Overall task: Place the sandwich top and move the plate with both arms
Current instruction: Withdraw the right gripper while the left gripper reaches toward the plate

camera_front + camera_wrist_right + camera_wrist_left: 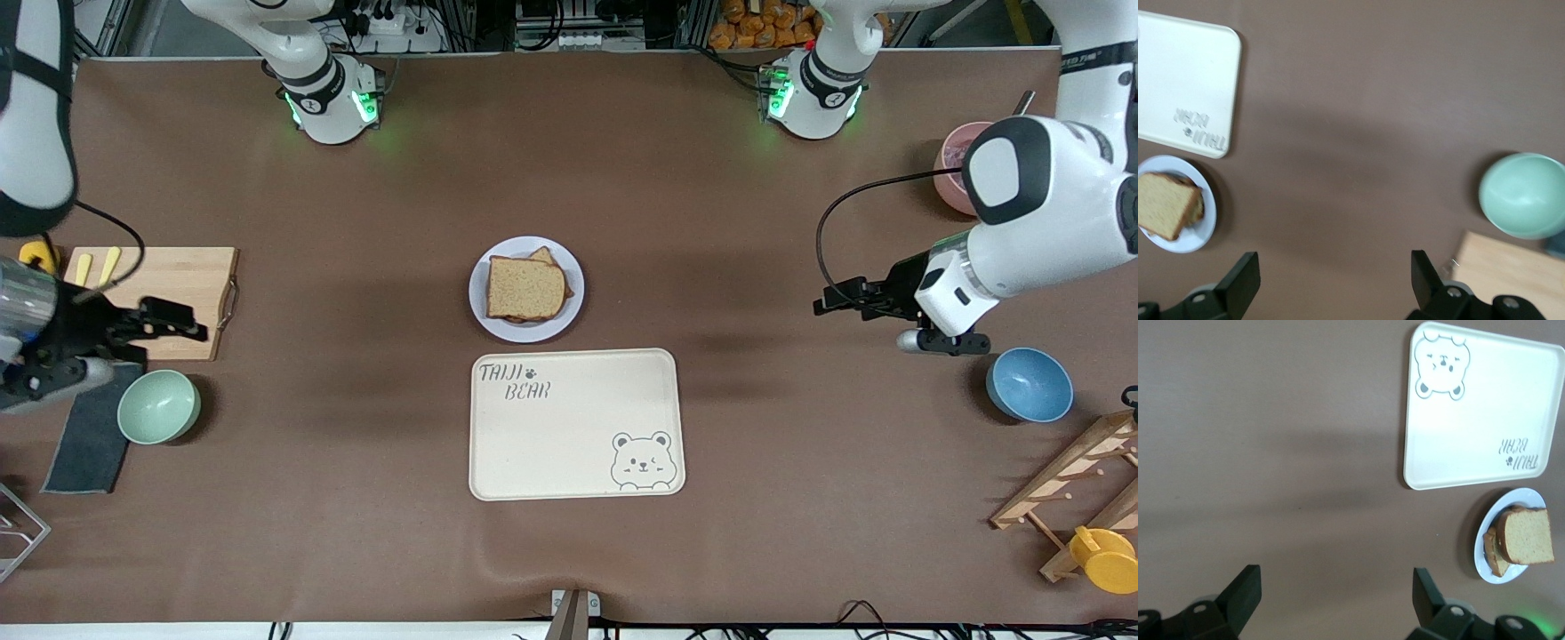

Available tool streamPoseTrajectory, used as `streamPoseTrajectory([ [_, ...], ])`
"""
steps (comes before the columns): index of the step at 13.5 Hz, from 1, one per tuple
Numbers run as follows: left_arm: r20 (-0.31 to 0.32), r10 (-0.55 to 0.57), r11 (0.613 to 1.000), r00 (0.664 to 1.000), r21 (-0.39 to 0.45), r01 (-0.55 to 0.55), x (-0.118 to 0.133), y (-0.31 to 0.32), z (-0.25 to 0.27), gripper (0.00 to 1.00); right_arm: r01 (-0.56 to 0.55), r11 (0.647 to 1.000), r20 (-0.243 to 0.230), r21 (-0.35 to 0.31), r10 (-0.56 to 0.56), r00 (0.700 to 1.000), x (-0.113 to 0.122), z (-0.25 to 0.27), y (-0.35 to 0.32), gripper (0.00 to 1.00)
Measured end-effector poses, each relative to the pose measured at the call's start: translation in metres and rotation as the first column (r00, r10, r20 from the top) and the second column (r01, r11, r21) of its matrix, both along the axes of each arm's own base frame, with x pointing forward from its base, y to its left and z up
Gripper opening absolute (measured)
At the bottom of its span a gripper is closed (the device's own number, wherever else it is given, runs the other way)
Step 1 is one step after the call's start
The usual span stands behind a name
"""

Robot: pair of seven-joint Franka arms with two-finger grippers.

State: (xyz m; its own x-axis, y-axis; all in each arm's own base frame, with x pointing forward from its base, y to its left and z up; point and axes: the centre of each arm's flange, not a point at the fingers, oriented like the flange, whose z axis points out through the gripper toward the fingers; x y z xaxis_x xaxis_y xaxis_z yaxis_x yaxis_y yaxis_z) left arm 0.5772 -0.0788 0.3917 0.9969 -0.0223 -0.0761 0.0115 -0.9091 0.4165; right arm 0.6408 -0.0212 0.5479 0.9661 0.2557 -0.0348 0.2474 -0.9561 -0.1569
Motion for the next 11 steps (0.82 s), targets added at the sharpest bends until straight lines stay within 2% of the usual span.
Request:
streamPoseTrajectory([
  [5, -0.017, -0.034, 0.989, 0.999, -0.142, 0.031, 0.003, -0.007, -0.049, 1.0, 0.037, 0.995, 0.024, -0.092, -0.035, 0.999, -0.042, 0.079, -0.018, 1.0],
  [7, -0.02, -0.06, 0.98, 0.998, -0.191, 0.055, -0.001, -0.012, -0.066, 1.0, 0.055, 0.994, 0.036, -0.095, -0.052, 0.998, -0.056, 0.097, -0.028, 1.0],
  [10, -0.013, -0.076, 0.938, 0.997, -0.339, 0.068, -0.022, -0.034, -0.109, 1.0, 0.073, 0.993, 0.065, -0.092, -0.068, 0.996, -0.076, 0.122, -0.035, 1.0],
  [11, -0.012, -0.074, 0.93, 0.997, -0.363, 0.064, -0.028, -0.044, -0.121, 1.0, 0.075, 0.993, 0.065, -0.09, -0.07, 0.995, -0.082, 0.124, -0.035, 1.0],
])
